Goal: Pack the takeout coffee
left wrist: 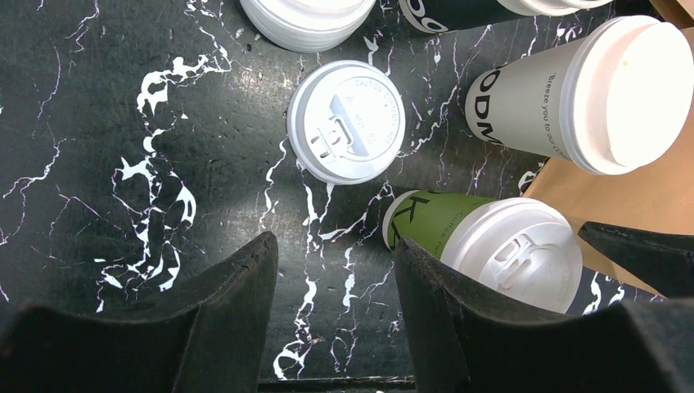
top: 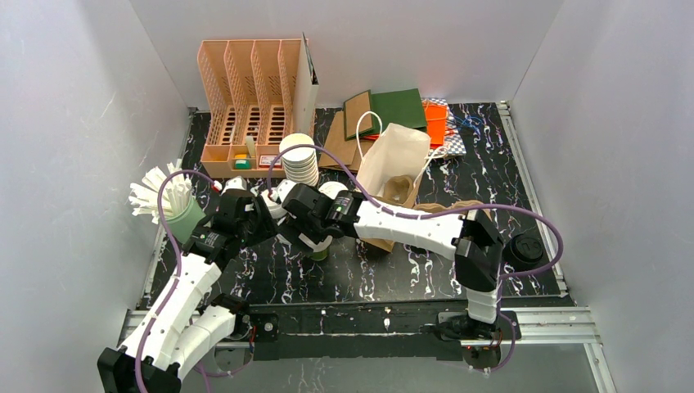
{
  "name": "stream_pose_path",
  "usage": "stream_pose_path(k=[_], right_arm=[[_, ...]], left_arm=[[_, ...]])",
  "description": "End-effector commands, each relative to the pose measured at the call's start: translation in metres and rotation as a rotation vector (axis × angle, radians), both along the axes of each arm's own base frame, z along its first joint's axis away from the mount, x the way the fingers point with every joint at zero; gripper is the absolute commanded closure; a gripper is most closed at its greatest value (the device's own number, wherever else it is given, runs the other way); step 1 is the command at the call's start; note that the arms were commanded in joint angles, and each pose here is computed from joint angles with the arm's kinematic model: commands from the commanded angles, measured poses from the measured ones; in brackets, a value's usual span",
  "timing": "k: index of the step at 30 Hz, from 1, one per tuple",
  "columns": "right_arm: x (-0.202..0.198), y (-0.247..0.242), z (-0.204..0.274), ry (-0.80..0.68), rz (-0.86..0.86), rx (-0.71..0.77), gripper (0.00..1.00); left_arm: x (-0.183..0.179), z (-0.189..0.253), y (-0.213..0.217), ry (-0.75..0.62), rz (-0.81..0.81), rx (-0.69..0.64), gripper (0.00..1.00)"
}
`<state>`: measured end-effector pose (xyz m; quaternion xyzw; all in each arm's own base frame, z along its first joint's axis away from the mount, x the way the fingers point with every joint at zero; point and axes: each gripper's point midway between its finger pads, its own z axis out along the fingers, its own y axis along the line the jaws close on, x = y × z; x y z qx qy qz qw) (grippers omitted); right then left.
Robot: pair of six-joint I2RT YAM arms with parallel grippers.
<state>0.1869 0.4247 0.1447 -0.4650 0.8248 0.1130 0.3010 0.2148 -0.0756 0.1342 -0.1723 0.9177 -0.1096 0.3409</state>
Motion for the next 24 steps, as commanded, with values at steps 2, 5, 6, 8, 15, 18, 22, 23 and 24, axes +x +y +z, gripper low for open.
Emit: stream_pose_path(k=[2,5,6,8,15,18,22,23,24], right_arm=[[0.000,0.004,0.000,-0.005,0.005,-0.002,0.02],[0.000,0.005,-0.001,-0.001,0.007,-0.001,0.02],[0.000,0.005,-0.001,-0.001,0.007,-0.001,0.03],[0.000,0.006,0.000,-0.001,0.008,0.001,0.06],[-0.002,0.007,0.002,0.008,0.008,0.015,0.10],[-0.003,0.006,0.001,0.014,0.006,0.016,0.12],[-0.004,0.004,-0.001,0.018,-0.001,0.014,0.12],[-0.004,0.004,-0.002,0.019,-0.003,0.013,0.12],[-0.005,0.003,-0.003,0.020,-0.004,0.013,0.12]], left_arm=[[0.001,0.011,0.004,-0.023,0.011,0.013,0.47],[0.001,0.009,0.004,-0.020,0.007,0.012,0.47],[0.001,0.009,0.004,-0.019,0.007,0.012,0.47],[0.001,0.009,0.004,-0.020,0.005,0.010,0.47],[0.000,0.009,0.002,-0.019,-0.005,0.005,0.47],[-0.001,0.009,0.000,-0.017,-0.016,-0.004,0.47],[-0.002,0.007,-0.009,-0.014,-0.049,-0.037,0.47],[-0.002,0.008,-0.012,-0.017,-0.063,-0.054,0.47],[-0.002,0.008,-0.016,-0.020,-0.076,-0.069,0.47]])
